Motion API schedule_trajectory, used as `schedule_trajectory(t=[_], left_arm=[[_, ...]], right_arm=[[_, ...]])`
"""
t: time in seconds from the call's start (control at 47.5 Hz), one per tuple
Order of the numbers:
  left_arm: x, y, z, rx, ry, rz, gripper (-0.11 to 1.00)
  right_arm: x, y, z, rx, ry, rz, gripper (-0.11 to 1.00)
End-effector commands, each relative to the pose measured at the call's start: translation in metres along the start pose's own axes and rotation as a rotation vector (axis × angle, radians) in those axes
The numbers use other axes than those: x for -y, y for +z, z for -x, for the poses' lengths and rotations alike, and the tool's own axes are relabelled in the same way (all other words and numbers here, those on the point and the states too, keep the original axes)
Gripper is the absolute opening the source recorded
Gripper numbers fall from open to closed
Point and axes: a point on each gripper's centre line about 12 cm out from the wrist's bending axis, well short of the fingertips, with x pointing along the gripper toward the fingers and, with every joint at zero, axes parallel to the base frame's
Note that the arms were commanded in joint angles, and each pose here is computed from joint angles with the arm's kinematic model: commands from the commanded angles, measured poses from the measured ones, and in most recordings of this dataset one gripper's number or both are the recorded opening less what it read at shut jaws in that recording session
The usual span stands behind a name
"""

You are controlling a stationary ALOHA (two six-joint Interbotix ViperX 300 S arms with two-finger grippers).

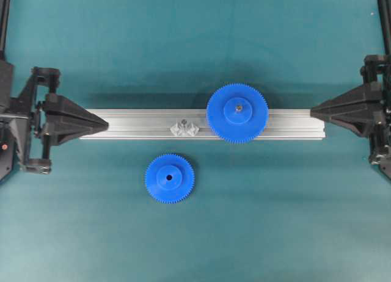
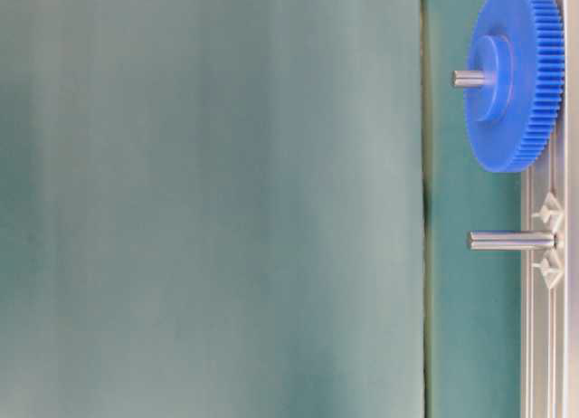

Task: Find the location of the shaft and insert the small gear.
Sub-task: 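Move the left gripper toward the loose blue gear on the table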

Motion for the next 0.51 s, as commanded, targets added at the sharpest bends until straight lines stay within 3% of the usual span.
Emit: schedule_trajectory(t=[0.0, 0.485], left_arm=[[0.005, 0.011, -0.004, 0.000, -0.015, -0.021, 0.00], [0.014, -0.001, -0.041, -0.242, -0.033, -0.070, 0.00]], right_arm=[[0.001, -0.004, -0.002, -0.044, -0.006, -0.011, 0.02], [0.008, -0.022, 0.000, -0.154, -0.043, -0.017, 0.02]])
